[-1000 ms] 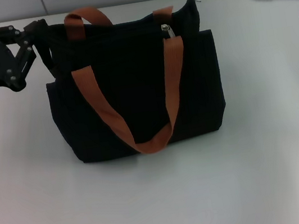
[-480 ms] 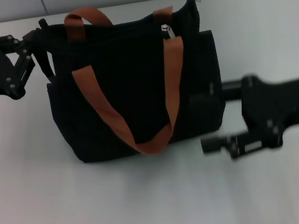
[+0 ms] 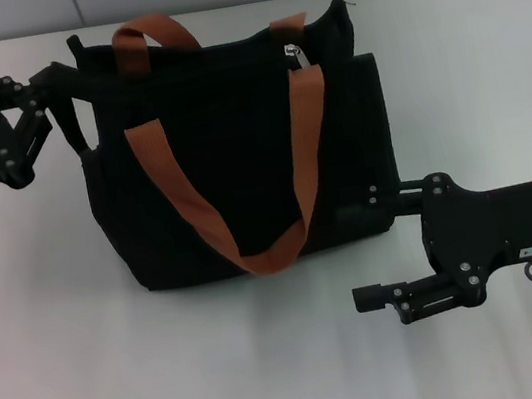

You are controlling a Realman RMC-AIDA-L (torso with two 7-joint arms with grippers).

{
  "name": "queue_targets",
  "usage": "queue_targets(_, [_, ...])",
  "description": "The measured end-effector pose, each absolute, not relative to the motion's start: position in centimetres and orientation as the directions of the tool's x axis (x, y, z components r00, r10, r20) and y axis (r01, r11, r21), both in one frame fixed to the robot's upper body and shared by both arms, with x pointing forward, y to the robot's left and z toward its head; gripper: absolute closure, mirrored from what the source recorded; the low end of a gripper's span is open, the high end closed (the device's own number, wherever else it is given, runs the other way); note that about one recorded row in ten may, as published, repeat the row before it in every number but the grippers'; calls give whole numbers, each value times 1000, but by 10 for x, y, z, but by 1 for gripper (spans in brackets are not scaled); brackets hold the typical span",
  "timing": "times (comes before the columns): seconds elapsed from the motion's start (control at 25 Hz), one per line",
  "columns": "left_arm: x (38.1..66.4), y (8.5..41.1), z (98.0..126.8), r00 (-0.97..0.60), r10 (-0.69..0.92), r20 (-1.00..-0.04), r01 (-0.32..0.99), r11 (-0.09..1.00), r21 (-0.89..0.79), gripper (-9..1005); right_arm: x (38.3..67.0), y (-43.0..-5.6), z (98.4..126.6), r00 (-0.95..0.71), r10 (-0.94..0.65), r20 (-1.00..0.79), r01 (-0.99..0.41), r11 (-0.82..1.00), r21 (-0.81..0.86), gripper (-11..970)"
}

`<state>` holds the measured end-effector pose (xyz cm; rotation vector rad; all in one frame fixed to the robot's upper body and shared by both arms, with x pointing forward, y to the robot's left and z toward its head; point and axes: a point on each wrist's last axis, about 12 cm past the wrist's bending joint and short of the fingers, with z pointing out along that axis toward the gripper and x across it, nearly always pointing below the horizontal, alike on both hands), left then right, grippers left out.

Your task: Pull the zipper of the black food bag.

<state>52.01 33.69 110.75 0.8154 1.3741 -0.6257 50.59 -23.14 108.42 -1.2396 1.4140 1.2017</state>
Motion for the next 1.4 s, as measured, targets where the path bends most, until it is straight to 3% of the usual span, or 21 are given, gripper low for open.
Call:
queue_targets(0.4, [509, 351, 1104, 105, 61, -993, 765, 633, 120, 897, 508, -232, 1085, -118, -143, -983, -993, 44, 112, 164])
queue_targets(0.84, [507, 364, 1114, 65, 27, -997, 775, 628, 68, 718, 511, -230, 1086, -127, -147, -981, -991, 53, 121, 164])
queue_targets(1.04, [506, 377, 1130, -32, -39, -999, 823, 566, -48, 494, 513, -226, 1084, -139, -145, -980, -990, 58, 132, 164])
queue_targets(1.16, [501, 378, 1137, -80, -77, -994, 858, 502, -107, 260, 515, -224, 1083, -142, -145, -979, -989, 65, 133, 164])
queue_targets(1.4, [491, 361, 1135, -140, -73, -987, 924, 350, -157, 162, 517, -218, 1080, -144, -150, -978, -988, 68, 135, 164])
